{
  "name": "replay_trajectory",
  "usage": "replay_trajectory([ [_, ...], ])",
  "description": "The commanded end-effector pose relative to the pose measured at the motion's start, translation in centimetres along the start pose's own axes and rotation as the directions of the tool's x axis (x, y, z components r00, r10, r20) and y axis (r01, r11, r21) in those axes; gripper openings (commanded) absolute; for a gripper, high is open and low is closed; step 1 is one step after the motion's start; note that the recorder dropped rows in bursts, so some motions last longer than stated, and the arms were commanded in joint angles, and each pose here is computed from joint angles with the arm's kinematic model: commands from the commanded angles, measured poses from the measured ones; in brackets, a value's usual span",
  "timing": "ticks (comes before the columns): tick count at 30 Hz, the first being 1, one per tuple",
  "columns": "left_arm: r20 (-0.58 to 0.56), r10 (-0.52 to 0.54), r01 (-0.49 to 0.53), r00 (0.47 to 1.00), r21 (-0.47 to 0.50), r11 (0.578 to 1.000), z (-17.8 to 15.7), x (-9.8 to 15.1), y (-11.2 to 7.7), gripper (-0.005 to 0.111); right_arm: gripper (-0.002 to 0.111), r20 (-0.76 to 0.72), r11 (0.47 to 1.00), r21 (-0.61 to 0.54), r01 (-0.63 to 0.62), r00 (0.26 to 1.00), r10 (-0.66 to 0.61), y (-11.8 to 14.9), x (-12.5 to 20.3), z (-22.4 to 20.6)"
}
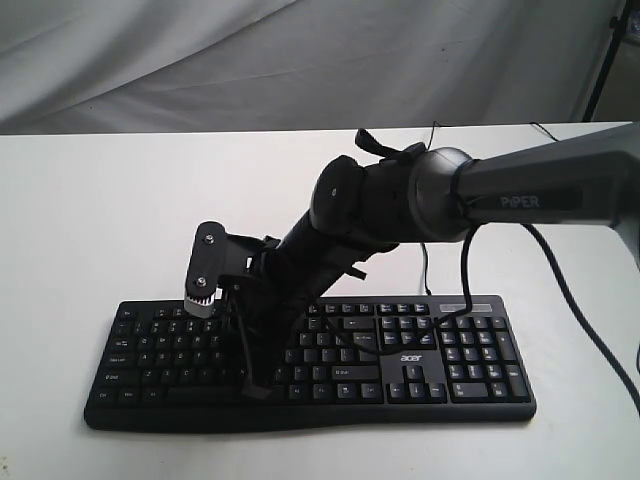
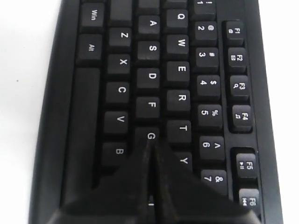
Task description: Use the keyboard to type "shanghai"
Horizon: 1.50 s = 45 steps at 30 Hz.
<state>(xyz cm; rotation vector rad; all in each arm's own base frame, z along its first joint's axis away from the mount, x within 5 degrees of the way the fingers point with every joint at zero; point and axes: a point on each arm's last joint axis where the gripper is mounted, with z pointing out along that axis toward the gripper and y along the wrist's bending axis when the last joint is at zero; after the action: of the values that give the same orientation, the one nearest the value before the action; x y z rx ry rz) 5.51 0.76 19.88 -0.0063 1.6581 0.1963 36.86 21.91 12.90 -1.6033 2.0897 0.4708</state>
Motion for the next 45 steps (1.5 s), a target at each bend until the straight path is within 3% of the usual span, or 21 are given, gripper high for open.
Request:
replay_trajectory([
  [1, -0.003, -0.003, 0.003, 1.0, 0.004, 1.0, 0.1, 0.1, 0.0, 0.001, 0.0, 0.006, 1.0, 0.003, 0.003, 1.0, -0.003, -0.2, -0.1, -0.5],
  [27, -0.003, -0.003, 0.003, 1.0, 0.004, 1.0, 0.1, 0.1, 0.0, 0.001, 0.0, -0.023, 1.0, -0.013, 0.003, 1.0, -0.003, -0.3, 0.9, 0.9],
  [45, -0.003, -0.003, 0.003, 1.0, 0.004, 1.0, 0.1, 0.1, 0.0, 0.001, 0.0, 0.057, 0.999, 0.023, -0.038, 0.998, 0.037, -0.3, -0.9, -1.2],
])
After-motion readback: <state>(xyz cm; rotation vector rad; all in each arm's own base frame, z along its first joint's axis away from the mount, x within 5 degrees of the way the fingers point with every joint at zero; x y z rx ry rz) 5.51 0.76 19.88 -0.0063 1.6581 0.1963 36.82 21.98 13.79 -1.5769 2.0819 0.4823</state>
